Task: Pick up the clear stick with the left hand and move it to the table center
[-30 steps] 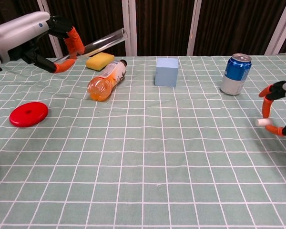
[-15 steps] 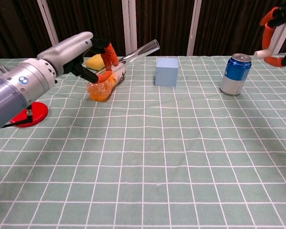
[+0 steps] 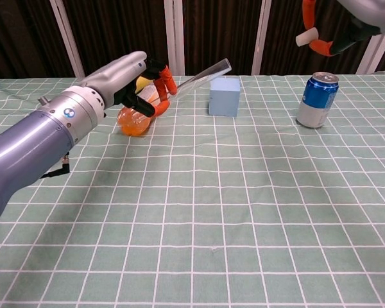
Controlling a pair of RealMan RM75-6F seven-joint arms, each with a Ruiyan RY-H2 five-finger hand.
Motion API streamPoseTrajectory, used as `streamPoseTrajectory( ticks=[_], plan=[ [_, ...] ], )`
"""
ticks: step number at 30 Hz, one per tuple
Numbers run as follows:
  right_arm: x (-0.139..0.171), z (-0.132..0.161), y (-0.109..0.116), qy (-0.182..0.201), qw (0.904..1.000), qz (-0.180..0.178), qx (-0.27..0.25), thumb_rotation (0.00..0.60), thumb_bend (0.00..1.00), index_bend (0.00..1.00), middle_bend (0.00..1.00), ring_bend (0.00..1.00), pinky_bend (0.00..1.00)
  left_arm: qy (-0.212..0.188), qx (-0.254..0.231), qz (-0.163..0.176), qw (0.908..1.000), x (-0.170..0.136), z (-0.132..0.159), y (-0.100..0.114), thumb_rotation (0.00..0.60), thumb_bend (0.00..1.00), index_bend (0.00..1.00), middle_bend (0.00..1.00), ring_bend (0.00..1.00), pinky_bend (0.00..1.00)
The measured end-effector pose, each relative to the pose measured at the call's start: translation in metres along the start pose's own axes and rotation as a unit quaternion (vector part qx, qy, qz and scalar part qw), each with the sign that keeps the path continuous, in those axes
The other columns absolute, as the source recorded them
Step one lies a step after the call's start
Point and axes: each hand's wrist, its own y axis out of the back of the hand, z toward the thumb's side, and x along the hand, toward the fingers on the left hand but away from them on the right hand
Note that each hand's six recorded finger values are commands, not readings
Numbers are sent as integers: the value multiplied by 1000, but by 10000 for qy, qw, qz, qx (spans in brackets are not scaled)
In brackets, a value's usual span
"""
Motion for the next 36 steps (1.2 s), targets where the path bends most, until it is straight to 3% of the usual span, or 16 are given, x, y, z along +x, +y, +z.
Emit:
streamPoseTrajectory(
  ticks=[11, 36],
  plan=[
    [-8, 30, -4, 204, 9997, -110, 116, 600, 456, 622, 198, 0, 0, 254, -253, -64, 9993, 2, 4, -8, 600, 714, 481, 512, 64, 0],
    [-5, 48, -14, 205, 9998, 23, -69, 600, 455, 628, 197, 0, 0, 319, -497, -145, 9981, 2, 28, -25, 600, 714, 481, 512, 64, 0]
  ],
)
